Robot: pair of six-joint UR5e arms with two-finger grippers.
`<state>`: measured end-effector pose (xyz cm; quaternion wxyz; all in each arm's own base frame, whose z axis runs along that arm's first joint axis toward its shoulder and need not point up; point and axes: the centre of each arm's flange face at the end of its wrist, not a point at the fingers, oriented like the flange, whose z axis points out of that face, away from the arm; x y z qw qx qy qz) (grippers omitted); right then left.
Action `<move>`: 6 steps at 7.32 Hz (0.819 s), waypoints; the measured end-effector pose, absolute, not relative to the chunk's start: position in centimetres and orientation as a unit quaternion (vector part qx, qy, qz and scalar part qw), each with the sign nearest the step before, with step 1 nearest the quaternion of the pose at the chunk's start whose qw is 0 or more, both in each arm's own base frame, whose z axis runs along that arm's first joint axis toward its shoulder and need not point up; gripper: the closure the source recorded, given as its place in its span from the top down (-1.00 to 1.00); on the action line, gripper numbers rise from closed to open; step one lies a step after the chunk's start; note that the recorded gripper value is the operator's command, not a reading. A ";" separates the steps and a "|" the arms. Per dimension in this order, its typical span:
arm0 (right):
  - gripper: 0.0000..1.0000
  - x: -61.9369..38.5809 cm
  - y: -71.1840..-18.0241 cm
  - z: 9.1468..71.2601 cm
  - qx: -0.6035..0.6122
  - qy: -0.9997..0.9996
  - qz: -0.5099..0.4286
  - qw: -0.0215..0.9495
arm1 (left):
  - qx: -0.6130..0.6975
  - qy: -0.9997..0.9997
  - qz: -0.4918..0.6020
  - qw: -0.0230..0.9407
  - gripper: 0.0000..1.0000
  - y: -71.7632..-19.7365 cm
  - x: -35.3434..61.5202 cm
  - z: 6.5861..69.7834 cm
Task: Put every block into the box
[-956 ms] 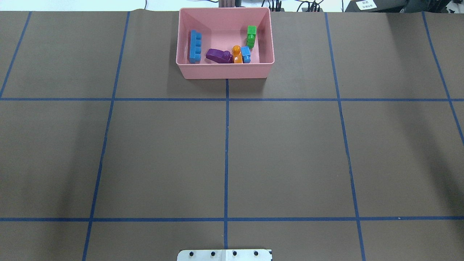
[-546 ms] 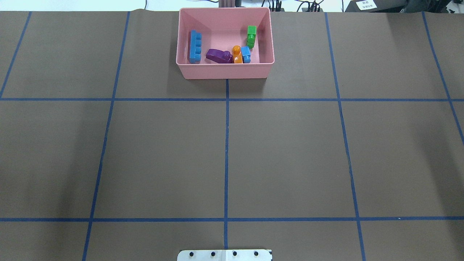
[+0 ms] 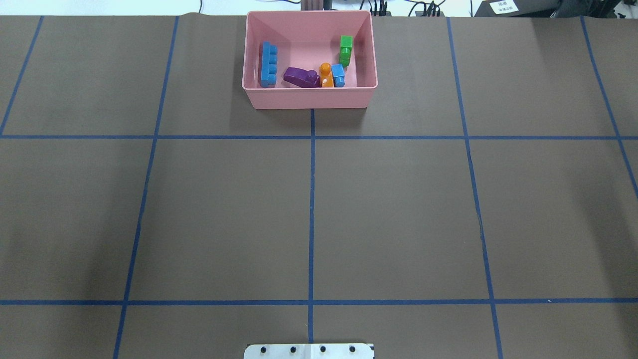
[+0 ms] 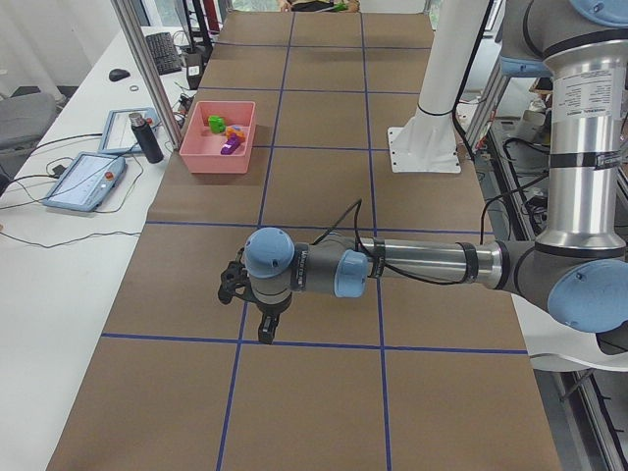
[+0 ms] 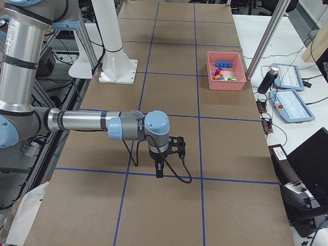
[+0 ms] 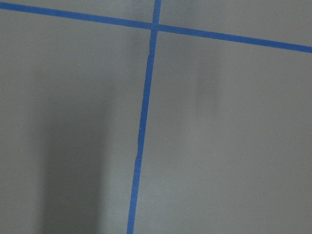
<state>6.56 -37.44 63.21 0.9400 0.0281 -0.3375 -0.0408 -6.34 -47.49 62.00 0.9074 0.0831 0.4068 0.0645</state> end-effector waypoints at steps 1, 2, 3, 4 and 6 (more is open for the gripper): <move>1.00 6.6 -37.4 63.2 0.028 -0.338 -0.040 0.940 | 0.085 0.406 0.065 0.907 1.00 -47.7 -6.3 61.9; 1.00 6.5 -37.4 63.3 0.028 -0.338 -0.040 0.940 | 0.085 0.407 0.065 0.907 1.00 -47.7 -6.3 61.8; 1.00 6.5 -37.4 63.3 0.028 -0.338 -0.040 0.940 | 0.086 0.408 0.065 0.907 1.00 -47.6 -6.3 61.7; 1.00 6.5 -37.4 63.4 0.028 -0.338 -0.040 0.940 | 0.087 0.407 0.065 0.907 1.00 -47.7 -6.3 61.6; 1.00 6.5 -37.5 63.4 0.027 -0.339 -0.040 0.940 | 0.087 0.406 0.065 0.907 1.00 -47.8 -6.3 61.5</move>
